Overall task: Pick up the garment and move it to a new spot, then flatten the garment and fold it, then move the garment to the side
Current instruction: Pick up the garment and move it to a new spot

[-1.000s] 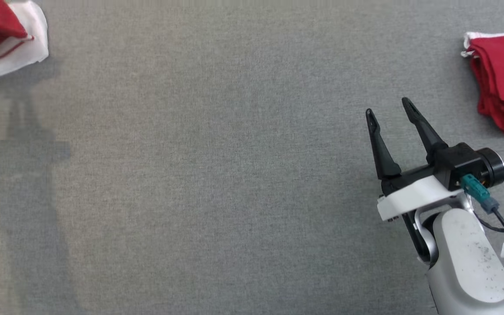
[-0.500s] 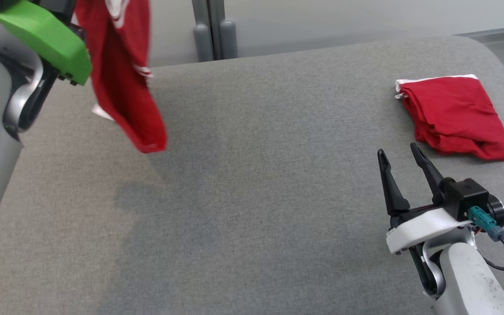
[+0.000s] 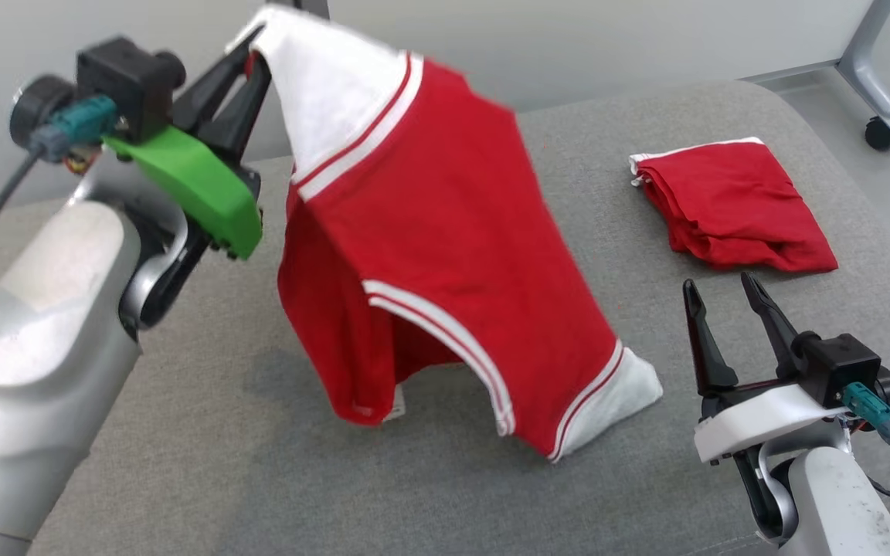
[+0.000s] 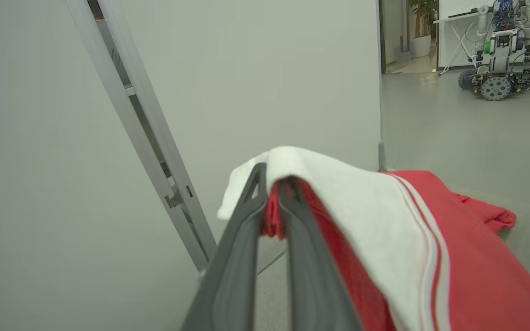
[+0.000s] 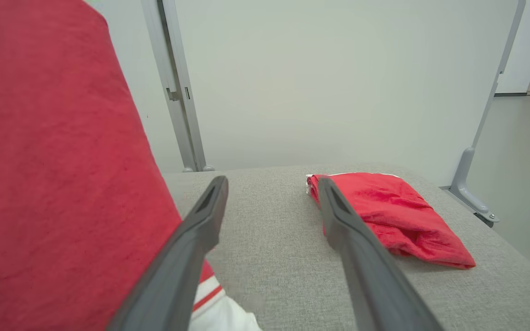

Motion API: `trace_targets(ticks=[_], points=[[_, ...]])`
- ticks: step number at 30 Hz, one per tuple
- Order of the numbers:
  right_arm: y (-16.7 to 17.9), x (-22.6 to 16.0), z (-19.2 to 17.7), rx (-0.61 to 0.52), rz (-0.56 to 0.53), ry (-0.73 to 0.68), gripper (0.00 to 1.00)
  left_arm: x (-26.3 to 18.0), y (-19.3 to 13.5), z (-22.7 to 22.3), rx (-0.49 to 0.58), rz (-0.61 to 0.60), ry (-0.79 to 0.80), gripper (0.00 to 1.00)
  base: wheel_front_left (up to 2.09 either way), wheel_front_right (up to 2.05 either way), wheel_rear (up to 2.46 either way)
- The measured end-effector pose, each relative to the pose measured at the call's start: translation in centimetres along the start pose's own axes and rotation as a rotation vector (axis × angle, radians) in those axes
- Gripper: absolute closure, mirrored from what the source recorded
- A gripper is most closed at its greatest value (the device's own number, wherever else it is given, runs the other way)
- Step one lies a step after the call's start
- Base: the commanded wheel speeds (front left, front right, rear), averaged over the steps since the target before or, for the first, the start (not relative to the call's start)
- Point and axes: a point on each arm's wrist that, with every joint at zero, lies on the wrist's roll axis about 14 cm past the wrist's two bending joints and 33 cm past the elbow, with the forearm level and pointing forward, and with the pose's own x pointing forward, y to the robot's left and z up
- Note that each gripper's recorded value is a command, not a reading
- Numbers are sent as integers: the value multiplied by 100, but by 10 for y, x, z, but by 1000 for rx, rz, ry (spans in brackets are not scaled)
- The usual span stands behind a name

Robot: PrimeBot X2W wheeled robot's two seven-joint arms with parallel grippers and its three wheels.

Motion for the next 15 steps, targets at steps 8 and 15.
trace_targets(ticks=[8,15], points=[[2,15,-15,3,10,33,0,-21,40,-126,-67,127,236,100,0,0,0],[-6,30,-34,-20,-5,74,0,-16,79,-186,-79,243,321,62,0,0,0]])
